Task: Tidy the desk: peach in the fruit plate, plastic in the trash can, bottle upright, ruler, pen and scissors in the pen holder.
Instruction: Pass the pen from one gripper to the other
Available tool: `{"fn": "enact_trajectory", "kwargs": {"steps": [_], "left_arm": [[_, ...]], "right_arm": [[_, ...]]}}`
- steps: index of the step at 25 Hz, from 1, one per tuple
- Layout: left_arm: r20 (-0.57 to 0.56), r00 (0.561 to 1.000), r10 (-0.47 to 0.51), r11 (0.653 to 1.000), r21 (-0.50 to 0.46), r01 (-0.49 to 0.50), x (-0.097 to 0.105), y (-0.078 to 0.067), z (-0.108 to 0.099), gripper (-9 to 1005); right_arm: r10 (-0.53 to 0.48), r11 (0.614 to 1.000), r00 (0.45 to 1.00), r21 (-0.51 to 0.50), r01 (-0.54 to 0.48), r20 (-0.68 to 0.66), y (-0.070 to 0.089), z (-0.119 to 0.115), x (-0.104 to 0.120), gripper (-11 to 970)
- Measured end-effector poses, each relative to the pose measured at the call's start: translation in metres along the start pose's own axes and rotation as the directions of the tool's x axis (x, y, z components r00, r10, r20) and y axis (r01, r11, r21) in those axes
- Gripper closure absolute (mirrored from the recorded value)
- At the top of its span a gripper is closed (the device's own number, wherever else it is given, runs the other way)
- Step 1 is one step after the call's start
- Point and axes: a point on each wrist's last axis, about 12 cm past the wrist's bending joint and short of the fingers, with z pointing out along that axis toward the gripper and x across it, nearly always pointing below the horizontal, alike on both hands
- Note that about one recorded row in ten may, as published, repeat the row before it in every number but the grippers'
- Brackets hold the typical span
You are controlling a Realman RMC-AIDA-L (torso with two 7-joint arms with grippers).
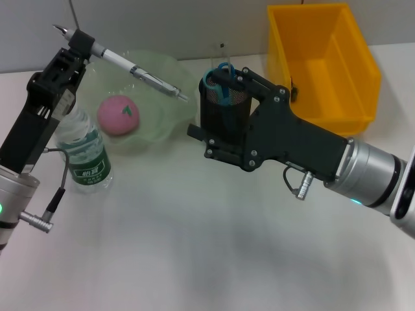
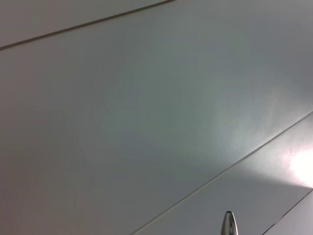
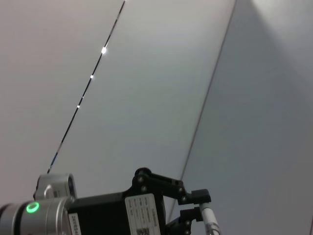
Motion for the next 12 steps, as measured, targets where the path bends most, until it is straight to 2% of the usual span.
{"fn": "enact_trajectory", "kwargs": {"steps": [12], "left_arm": [[0.028,0.999,-0.031,0.999,-0.03,0.032,0.005,0.002,-0.001,853]], "right_arm": [[-0.202,0.979,0.979,0.018,0.202,-0.027,0.0,0.016,0.005,184]]}}
